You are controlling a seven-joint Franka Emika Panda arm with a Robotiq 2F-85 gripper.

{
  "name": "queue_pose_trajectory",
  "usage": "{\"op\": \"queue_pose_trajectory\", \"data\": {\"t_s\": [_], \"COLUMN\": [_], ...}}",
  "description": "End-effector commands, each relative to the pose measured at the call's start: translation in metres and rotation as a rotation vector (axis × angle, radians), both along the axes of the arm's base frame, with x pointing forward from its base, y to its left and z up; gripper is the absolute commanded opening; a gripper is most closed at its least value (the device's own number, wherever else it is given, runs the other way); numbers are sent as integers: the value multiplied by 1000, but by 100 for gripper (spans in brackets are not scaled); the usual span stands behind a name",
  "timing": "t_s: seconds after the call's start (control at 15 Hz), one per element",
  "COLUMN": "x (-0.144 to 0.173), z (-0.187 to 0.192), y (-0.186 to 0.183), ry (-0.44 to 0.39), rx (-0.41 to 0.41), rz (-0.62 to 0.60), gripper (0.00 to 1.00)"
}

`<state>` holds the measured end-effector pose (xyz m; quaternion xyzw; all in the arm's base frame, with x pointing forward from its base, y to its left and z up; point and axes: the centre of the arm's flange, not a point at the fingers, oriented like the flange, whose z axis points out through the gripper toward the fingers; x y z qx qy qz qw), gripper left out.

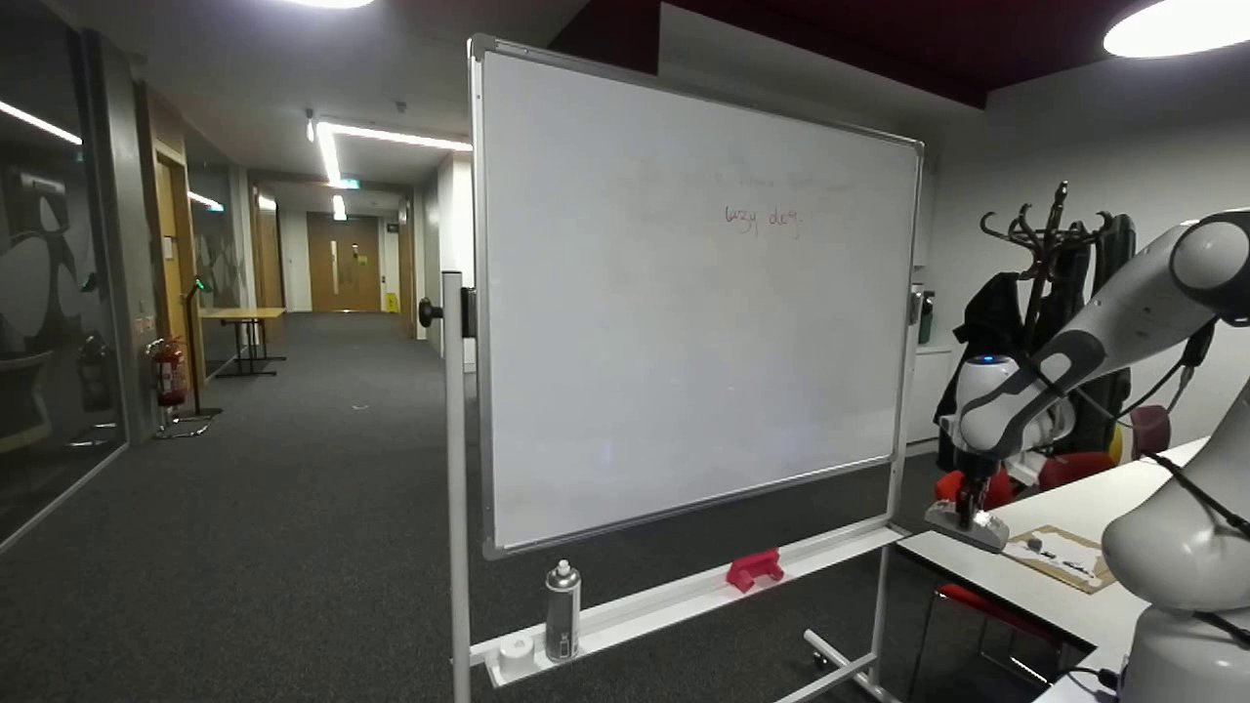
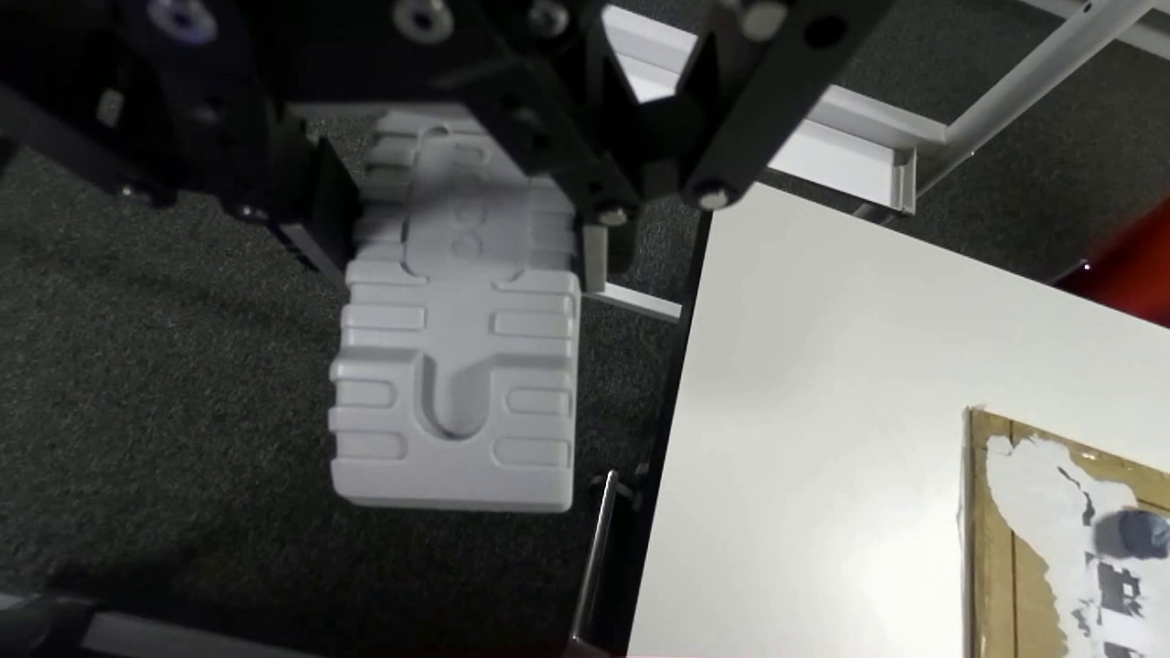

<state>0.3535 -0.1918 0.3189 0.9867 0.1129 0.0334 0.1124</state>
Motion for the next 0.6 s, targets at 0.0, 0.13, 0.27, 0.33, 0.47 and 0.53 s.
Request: {"op": "queue_pose_trajectory", "data": {"t_s": [0.0,0.13,0.27,0.33,0.47,0.53], "x": [0,-1,-2,-2,-2,-2], "z": [0,-2,-5,-5,-6,-6], "y": [0,-2,-4,-4,-3,-3], "ry": [-1,4,9,10,11,11], "rx": [1,4,8,8,8,8], "rz": [1,-4,-10,-10,-9,-9], "gripper": [59,59,59,59,59,59]}}
